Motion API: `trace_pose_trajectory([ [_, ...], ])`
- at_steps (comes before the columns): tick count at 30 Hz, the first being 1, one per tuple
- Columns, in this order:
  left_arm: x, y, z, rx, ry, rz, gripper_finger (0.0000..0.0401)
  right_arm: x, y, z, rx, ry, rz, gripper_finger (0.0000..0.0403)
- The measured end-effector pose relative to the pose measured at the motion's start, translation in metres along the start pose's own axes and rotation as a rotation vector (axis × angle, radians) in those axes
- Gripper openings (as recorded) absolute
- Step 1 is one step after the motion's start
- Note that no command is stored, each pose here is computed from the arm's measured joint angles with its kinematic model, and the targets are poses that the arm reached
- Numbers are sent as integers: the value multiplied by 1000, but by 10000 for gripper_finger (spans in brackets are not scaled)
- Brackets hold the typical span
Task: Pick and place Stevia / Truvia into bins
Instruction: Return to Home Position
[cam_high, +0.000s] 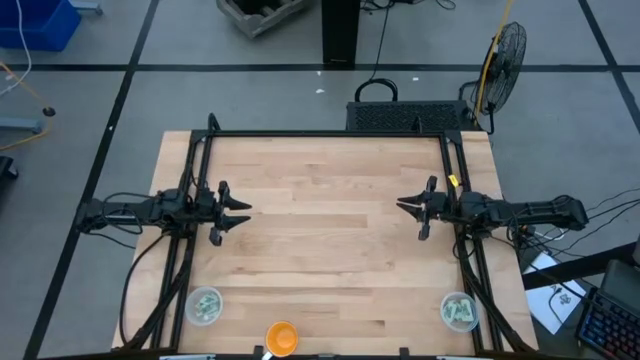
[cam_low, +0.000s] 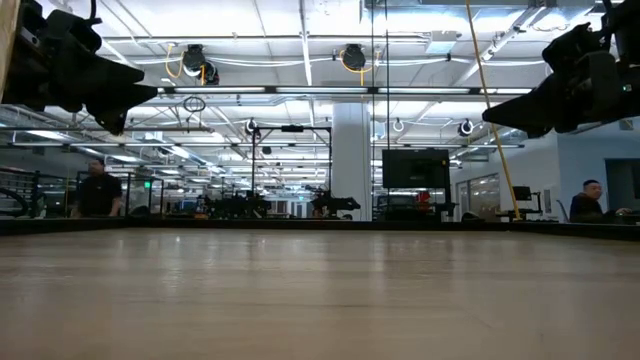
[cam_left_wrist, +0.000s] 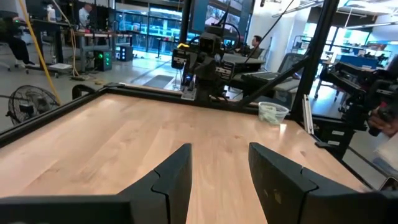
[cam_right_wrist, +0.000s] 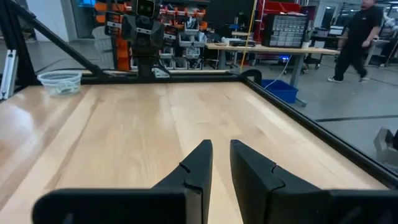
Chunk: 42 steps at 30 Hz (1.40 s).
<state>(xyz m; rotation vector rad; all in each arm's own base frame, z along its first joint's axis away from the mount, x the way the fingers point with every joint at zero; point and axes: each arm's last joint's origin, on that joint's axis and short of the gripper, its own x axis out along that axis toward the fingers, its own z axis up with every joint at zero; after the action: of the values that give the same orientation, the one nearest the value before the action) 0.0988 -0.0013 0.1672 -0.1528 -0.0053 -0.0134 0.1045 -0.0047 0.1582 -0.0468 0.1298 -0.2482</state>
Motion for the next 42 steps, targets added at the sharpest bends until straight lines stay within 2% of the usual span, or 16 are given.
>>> trace_pose_trajectory([
  [10, 0, 0, 0, -1, 0, 0, 163, 1, 1, -3, -23, 30, 8, 50],
  [22, 0, 0, 0, -3, -1, 1, 163, -1, -1, 19, 45, -192, -10, 50],
  [42, 0, 0, 0, -1, -2, 1, 163, -1, -1, 20, 47, -202, -9, 50],
])
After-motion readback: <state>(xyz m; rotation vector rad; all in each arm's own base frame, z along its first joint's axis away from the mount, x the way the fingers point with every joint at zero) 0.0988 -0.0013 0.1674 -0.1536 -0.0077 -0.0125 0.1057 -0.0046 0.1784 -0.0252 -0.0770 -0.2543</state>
